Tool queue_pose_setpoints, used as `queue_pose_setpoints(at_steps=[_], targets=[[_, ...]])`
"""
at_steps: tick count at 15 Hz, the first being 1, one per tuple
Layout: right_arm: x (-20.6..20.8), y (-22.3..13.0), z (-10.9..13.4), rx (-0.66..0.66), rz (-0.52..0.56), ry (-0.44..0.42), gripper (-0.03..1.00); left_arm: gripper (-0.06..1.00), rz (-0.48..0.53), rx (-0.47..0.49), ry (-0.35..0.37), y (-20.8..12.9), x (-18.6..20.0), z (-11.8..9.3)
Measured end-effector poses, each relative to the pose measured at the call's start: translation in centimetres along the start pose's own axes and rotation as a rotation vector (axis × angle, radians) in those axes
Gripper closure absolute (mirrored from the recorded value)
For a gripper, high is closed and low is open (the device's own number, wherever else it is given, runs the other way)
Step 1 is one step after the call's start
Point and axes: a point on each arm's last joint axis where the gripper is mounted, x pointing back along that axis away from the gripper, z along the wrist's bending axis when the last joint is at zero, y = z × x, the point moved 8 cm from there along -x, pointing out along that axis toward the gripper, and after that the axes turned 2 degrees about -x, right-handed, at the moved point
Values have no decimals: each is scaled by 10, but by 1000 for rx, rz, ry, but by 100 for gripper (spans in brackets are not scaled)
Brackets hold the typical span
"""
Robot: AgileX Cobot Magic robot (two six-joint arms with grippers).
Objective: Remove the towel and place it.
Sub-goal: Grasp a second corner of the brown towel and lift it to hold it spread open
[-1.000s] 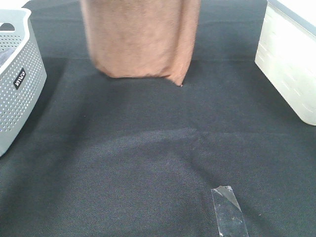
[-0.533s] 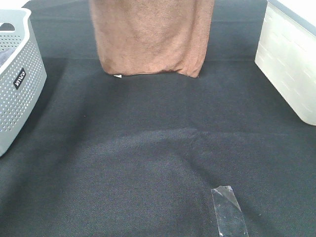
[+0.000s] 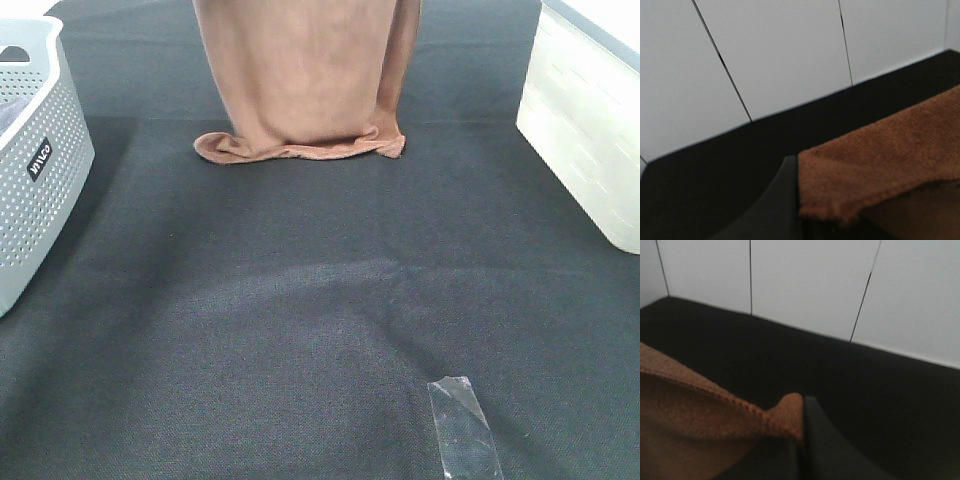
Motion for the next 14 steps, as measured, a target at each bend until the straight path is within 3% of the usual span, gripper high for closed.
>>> queue_pose_setpoints(at_steps=[8,14], targets=[[84,-13,3,-28,304,43,97,94,481,46,-239,-30,83,-27],[104,-25,13,-57,396,98,97,94,583,171,-367,-39,117,-51]])
